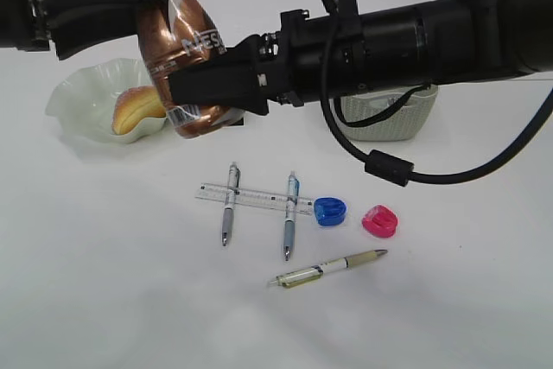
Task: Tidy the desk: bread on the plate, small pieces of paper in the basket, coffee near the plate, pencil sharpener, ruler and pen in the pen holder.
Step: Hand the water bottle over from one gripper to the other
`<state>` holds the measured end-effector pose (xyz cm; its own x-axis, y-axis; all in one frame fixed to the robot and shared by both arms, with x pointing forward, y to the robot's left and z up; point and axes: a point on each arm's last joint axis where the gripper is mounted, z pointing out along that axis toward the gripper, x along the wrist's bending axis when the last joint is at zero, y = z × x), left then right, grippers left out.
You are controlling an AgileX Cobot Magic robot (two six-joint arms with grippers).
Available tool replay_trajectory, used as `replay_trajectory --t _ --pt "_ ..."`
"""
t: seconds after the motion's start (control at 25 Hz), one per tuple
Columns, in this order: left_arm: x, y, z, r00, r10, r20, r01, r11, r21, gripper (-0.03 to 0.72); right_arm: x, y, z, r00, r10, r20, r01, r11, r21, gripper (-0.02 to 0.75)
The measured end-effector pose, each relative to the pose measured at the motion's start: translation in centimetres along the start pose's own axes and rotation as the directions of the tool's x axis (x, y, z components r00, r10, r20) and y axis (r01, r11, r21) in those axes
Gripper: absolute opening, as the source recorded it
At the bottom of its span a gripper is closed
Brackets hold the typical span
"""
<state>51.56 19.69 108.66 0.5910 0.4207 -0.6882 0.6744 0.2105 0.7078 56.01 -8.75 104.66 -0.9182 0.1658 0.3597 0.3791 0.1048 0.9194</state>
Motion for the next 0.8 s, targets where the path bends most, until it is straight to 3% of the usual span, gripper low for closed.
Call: replay_trajectory --t 0.8 --pt "0.8 -1.4 3.7 0.998 -0.038 0.043 0.038 0.999 0.006 0.502 0.0 -0.2 -0.5 1.000 0.004 -0.017 -0.004 1.000 0.020 0.376"
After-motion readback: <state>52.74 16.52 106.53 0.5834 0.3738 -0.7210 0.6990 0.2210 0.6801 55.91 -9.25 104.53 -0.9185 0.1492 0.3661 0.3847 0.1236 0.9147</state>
